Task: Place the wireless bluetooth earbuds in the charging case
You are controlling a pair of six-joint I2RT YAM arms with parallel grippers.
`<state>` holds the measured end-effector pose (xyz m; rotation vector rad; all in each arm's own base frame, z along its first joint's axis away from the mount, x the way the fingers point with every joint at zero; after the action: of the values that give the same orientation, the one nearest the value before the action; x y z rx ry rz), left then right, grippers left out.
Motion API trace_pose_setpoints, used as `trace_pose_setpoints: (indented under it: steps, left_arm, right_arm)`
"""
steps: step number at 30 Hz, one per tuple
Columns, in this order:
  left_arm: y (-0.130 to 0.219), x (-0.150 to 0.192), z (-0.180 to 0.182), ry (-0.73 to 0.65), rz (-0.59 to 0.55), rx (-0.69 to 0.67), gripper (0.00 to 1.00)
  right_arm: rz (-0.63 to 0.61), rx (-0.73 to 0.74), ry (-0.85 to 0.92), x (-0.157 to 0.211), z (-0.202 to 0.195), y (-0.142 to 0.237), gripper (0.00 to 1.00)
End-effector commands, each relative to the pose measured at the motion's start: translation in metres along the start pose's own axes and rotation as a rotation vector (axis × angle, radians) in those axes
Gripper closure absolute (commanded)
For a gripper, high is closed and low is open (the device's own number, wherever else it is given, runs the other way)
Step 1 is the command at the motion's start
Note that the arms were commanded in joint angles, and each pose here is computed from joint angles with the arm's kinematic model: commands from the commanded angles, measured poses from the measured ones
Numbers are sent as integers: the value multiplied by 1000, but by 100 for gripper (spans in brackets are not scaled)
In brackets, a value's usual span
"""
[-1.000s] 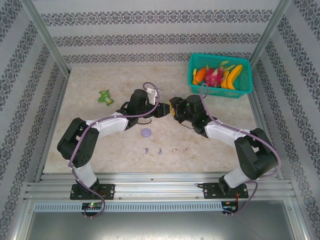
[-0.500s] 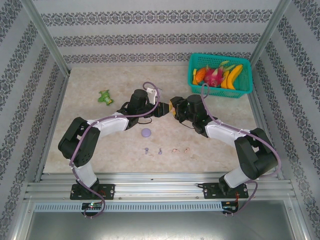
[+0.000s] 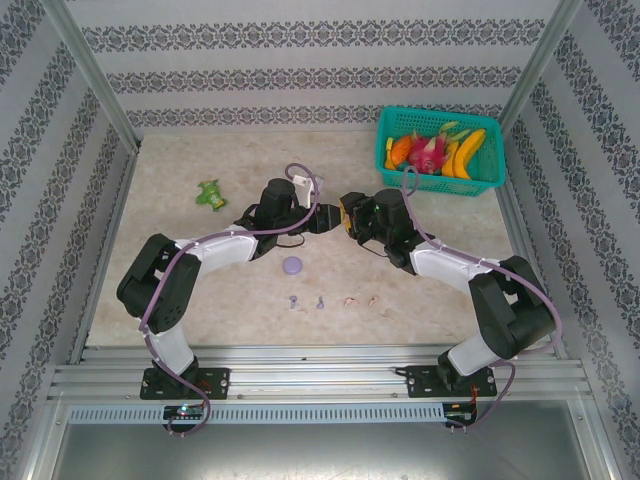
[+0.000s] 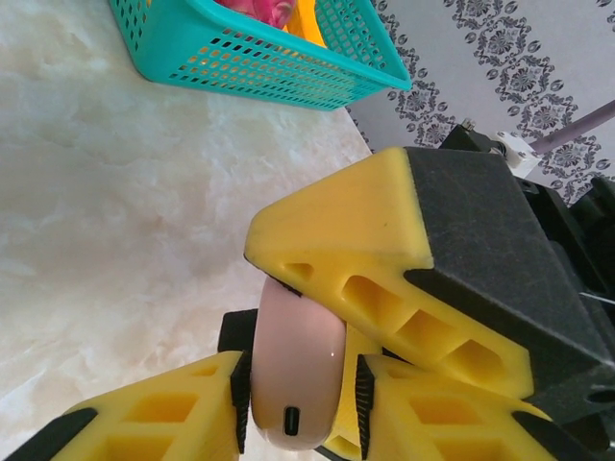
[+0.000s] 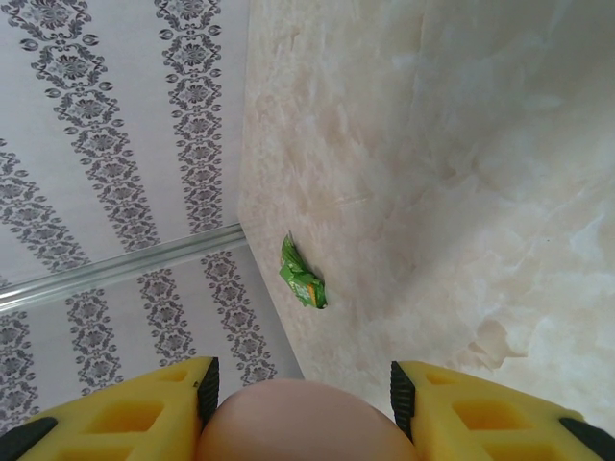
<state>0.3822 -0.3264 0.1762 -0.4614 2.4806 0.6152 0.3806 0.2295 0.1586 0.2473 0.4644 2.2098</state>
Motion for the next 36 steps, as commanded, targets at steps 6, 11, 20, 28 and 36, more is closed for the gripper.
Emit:
trace_pose_setpoints:
  steps: [6,11,20,28,36]
  left_arm:
    - [-3,3,-17,-19,1,96,65]
    - [-4,1,-17,-20,-2,102,68]
    - [-7,0,-17,-10,-8,112,65]
    - [-8,-1,-17,-5,-15,121,67]
    - [-8,-2,-17,-7,-22,122,82]
  right_arm:
    - [14,-4,-14,3,0,-4,61]
    - [17,-4,-17,3,-1,-4,62]
    - [28,-7,-25,5,-1,-5,62]
    - [28,-11,-29,5,0,-4,62]
    - [27,-9,-30,5,-1,-4,62]
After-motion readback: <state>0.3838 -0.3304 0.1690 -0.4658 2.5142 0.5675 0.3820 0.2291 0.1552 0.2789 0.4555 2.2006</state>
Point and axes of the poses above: each hand's point on the last joint's axis, 136 mm out from that joint toward the fingers, its own y axis back along the fingers, its own z axis along the line the jaws close on, x = y × z, the point moved 1 cm from there along y, back along the fingers, and after that the axes turned 6 degrees about y, right-handed, at the moved point
